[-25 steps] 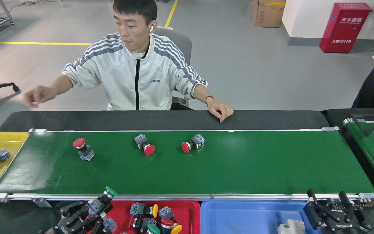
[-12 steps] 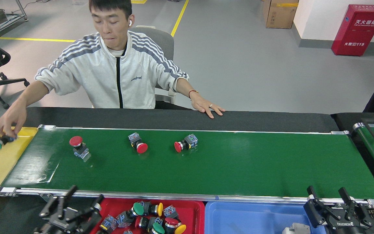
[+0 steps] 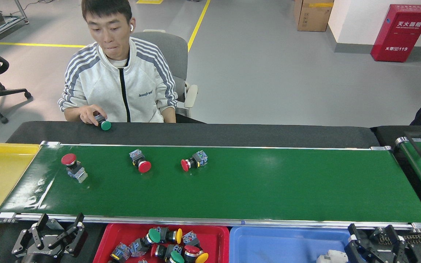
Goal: Pick switch part from conveyor to tray
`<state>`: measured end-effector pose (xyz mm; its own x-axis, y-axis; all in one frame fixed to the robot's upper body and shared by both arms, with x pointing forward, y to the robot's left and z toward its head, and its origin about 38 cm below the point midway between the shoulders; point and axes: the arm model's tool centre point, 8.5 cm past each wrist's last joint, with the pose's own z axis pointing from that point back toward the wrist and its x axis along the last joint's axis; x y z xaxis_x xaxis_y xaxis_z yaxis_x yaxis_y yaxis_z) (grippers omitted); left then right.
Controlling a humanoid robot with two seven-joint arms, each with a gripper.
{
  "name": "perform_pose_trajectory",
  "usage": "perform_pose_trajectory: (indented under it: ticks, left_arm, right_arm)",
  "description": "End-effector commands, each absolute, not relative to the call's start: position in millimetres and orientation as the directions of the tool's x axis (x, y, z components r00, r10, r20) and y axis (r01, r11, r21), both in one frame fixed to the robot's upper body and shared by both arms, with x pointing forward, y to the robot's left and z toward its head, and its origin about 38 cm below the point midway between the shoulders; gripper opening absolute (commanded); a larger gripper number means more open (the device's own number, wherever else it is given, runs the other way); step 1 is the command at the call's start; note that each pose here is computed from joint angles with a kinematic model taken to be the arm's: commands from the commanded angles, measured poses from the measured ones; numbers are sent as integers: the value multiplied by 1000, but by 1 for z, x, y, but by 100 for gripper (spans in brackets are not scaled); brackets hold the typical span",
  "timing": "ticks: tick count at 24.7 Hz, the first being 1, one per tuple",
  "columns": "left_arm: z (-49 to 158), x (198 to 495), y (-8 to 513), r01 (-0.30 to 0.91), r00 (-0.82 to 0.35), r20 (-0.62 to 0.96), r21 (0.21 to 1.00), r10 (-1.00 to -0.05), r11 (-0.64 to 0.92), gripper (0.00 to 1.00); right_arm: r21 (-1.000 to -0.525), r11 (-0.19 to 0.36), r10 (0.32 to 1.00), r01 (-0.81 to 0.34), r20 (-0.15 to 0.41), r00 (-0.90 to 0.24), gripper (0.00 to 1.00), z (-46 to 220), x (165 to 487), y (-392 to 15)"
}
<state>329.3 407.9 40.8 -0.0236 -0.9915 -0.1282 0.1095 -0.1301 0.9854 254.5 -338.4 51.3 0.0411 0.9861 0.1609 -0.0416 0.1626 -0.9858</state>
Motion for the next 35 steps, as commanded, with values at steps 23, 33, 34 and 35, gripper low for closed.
perform_pose_trajectory:
  ticks: [23, 33, 34, 35]
  left_arm:
    - [51, 383, 587, 320, 443, -194, 946, -875, -48, 74]
    - [59, 395, 569, 240, 343, -77, 971, -936, 8, 9]
    - [61, 398, 565, 232, 322, -73, 973, -944, 4, 8]
    - [63, 400, 560, 222, 299, -68, 975, -952, 0, 7]
  right_arm:
    - [-984, 172, 977, 50, 164, -133, 99, 82, 304, -295]
    - [-986, 161, 979, 51, 153, -138, 99, 82, 308, -285]
    - [-986, 158, 979, 48, 150, -136, 99, 81, 308, -287]
    - [-987, 157, 980, 41, 151, -129, 99, 78, 306, -288]
